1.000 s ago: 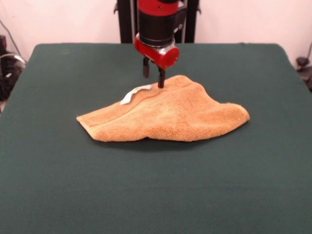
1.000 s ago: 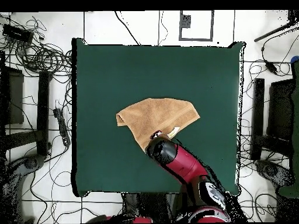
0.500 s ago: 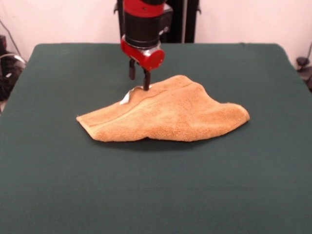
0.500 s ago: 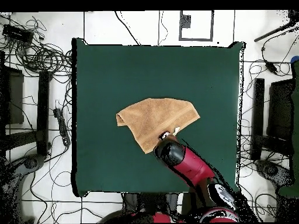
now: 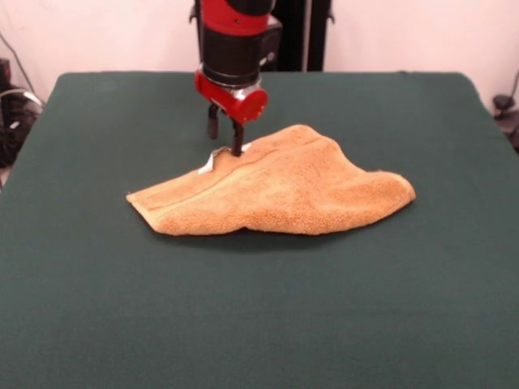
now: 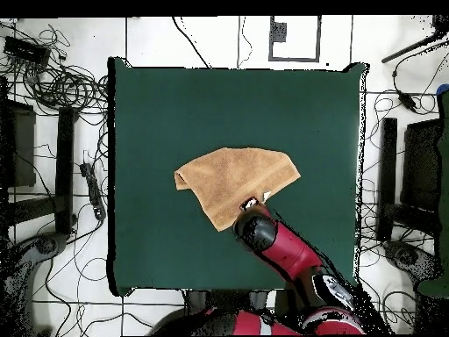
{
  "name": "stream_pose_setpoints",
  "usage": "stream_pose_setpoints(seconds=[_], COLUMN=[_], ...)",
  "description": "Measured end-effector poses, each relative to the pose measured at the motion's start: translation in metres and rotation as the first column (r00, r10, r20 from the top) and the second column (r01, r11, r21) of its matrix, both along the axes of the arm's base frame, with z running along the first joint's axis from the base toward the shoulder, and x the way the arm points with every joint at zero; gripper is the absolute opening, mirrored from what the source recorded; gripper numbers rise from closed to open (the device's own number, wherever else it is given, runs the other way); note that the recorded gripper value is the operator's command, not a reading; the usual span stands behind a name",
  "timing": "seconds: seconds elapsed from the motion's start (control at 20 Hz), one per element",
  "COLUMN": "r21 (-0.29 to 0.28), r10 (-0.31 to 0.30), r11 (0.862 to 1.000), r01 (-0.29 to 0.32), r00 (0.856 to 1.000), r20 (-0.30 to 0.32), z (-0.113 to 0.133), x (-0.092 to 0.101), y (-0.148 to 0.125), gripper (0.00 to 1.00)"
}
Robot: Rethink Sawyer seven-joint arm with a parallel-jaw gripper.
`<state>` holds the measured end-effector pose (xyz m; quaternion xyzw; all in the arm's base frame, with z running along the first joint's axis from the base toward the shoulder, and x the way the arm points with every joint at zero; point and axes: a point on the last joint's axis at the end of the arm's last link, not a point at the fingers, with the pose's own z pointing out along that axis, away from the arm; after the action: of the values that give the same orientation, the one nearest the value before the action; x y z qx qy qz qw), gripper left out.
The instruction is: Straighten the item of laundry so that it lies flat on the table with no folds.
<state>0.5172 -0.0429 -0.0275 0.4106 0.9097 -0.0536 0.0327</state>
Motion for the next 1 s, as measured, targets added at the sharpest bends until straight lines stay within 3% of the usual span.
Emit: stream_pose_setpoints(seconds=[0.2,0.55,0.6,1.0], r21=[-0.022,-0.027,-0.027,-0.030], r10=[0.013,0.021,0.023,0.034], r11=[1.000,0.999,0.999,0.999], r01=[-0.013,-0.021,-0.023,-0.033], r00=[1.000,1.000,0.999,0.999], r20=[0.015,0.021,0.023,0.035], z=[-0.0138,-0.0134,-0.0134,-0.0140], x=[-0.0034,-0.0031,-0.0016,0.0052], y=[-0.0002,0.0001,0.0010,0.0040], gripper=[1.00,1.00,0.00,0.00])
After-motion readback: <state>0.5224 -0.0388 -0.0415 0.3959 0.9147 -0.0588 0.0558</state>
